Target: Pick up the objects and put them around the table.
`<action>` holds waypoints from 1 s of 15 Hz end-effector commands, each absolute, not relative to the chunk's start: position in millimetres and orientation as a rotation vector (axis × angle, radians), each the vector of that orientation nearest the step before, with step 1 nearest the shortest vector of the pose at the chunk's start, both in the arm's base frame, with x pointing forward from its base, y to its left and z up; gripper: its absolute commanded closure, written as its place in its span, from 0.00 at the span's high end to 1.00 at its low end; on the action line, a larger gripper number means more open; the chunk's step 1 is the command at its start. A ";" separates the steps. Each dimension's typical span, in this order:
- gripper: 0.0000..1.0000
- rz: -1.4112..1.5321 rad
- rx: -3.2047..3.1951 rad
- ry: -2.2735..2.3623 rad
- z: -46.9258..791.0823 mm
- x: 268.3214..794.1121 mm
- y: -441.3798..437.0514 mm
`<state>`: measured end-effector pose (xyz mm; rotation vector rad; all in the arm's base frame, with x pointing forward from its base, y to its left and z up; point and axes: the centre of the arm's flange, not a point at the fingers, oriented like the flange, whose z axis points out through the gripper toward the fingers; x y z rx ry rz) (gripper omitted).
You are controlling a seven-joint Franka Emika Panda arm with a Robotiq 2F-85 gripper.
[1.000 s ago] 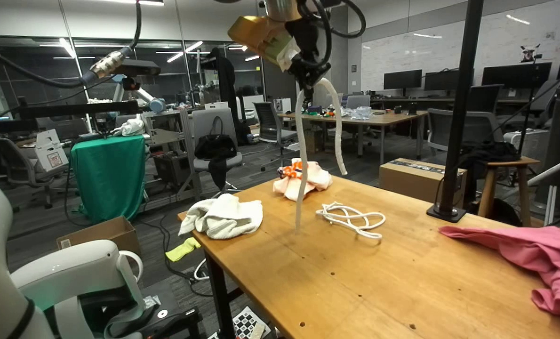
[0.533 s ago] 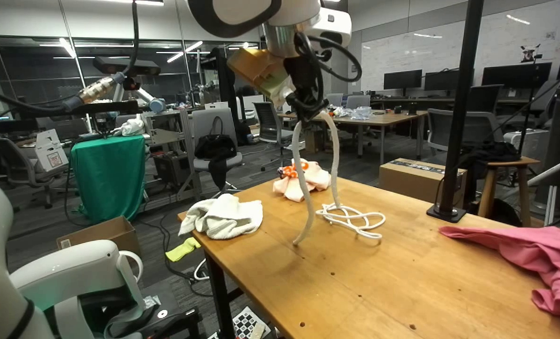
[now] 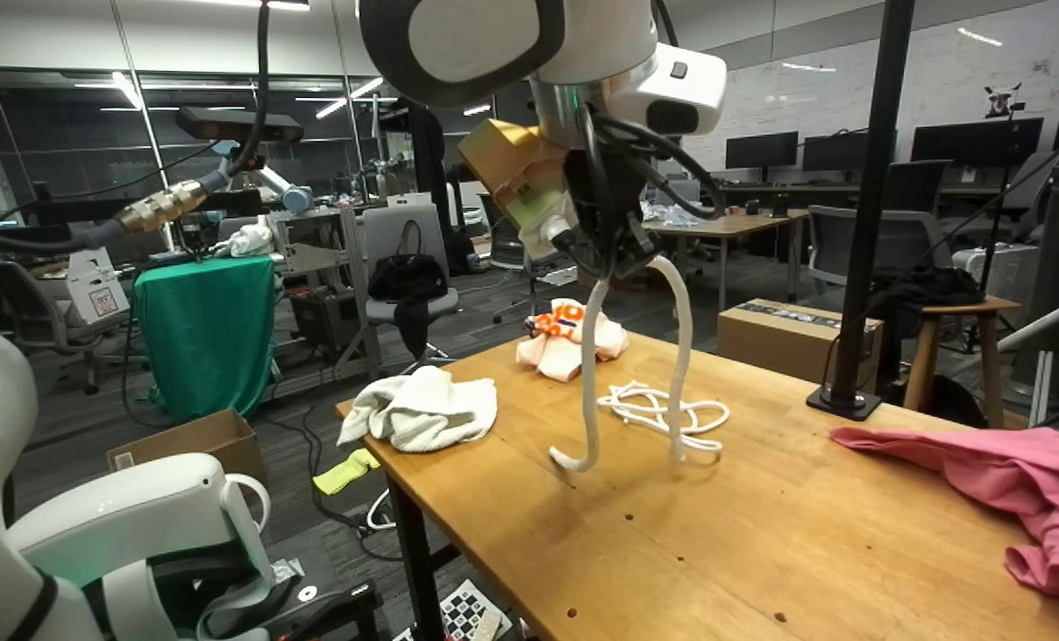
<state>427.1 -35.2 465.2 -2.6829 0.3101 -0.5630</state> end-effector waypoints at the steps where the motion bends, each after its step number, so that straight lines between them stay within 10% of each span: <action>1: 0.07 -0.635 -2.707 0.514 459.3 412.4 -64.9; 15: 0.08 -0.428 -2.889 0.782 403.1 403.9 -102.0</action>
